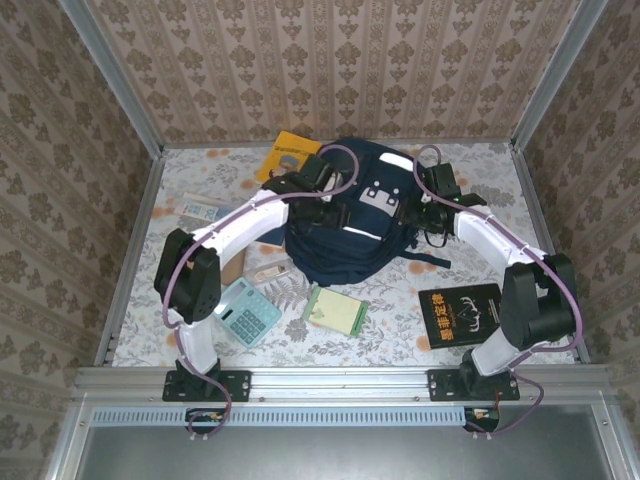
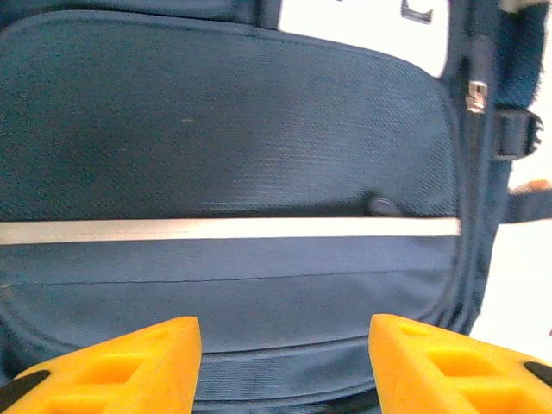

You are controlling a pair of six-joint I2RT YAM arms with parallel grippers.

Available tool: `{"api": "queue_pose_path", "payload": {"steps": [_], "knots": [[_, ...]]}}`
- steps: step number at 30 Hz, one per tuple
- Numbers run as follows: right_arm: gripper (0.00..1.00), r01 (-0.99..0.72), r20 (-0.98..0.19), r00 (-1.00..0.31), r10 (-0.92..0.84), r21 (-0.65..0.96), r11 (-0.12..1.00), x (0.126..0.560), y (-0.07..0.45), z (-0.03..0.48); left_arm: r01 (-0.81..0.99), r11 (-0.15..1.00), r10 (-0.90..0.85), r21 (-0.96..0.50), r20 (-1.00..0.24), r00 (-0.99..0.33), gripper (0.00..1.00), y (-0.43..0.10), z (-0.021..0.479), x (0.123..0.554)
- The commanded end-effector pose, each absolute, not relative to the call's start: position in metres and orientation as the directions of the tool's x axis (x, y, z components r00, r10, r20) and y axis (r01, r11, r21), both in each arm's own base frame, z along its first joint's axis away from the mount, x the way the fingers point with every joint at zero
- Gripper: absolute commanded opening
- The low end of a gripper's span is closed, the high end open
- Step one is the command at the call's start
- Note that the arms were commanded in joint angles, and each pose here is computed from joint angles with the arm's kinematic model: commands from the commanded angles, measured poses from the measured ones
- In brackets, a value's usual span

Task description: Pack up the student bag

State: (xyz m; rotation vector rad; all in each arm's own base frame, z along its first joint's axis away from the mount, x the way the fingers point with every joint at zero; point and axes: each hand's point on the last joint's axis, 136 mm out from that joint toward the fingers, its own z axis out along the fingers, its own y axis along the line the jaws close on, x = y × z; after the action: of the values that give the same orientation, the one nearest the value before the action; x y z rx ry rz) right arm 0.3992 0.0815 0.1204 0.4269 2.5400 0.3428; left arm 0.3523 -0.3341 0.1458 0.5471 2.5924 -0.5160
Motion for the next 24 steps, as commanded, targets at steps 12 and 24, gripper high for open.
{"api": "queue_pose_path", "payload": {"steps": [12, 24], "knots": [[0.39, 0.327, -0.317, -0.852, 0.417, 0.3, 0.896, 0.392, 0.063, 0.06, 0.687, 0.711, 0.583, -0.149, -0.421, -0.695, 0.54, -0.381, 0.113, 0.303], [0.37, 0.335, -0.257, -0.867, 0.427, 0.333, 0.881, 0.402, 0.073, 0.042, 0.711, 0.695, 0.624, -0.107, -0.401, -0.671, 0.54, -0.38, 0.107, 0.297]]}}
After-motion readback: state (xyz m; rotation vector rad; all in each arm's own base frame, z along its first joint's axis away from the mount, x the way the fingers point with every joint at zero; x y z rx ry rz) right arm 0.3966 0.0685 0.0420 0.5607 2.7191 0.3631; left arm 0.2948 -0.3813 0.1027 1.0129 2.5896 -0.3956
